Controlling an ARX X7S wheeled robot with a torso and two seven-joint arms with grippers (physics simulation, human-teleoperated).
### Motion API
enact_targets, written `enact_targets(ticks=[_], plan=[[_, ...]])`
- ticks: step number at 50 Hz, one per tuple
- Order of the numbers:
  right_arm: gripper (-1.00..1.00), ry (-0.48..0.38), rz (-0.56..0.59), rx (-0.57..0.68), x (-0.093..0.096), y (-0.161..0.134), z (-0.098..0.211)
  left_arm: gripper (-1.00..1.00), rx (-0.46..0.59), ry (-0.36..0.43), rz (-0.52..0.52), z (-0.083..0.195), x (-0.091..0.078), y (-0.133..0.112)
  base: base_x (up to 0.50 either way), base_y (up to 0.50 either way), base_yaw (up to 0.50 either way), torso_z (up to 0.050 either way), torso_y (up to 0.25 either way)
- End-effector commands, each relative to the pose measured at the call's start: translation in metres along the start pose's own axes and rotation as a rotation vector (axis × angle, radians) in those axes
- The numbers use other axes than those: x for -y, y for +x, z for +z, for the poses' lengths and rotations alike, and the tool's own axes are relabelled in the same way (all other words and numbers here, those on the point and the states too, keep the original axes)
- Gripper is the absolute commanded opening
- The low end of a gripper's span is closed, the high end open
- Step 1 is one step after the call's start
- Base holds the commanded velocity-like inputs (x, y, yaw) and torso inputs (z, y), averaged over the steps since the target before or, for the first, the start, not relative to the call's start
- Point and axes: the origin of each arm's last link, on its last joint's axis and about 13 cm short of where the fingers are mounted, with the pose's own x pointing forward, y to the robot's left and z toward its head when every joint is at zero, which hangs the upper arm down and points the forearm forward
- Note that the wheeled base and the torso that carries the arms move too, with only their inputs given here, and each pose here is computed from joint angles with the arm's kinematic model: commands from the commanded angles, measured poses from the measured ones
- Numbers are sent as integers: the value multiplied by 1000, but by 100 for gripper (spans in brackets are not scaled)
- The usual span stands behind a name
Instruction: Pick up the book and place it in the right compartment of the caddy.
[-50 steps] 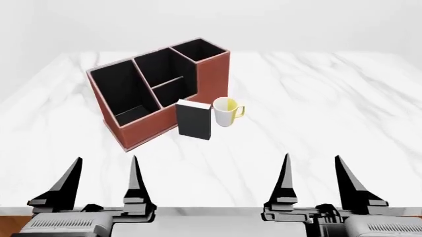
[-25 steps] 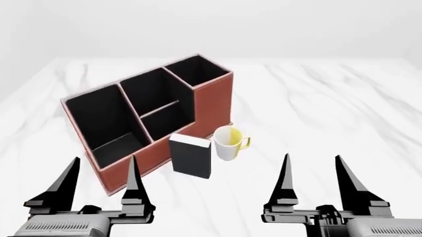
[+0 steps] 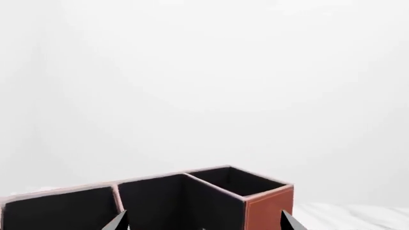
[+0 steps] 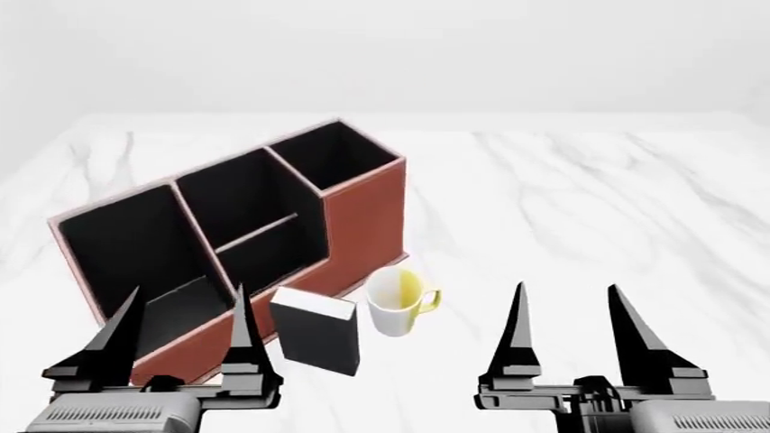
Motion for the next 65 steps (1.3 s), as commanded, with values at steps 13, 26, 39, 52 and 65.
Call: enact_targets(ticks=[13,26,39,52,65], plan=[[100,2,7,-3,0,0,0,100,-2,-3,-5,0,1,-1,0,-495,0,0,0],[100,3,10,5,0,-1,1,100,-2,-4,-5,0,1,-1,0,-221,0,0,0],[100,-16,-14,16,0,0,0,100,-5,0,-6,-1,1,-1,0,0,6,0,0],[100,-32,-19,25,0,-1,1,100,-4,3,-10,0,1,-1,0,0,487,0,0],[100,-35,-15,24,0,-1,0,100,-3,5,-9,-1,1,-1,0,0,500,0,0]])
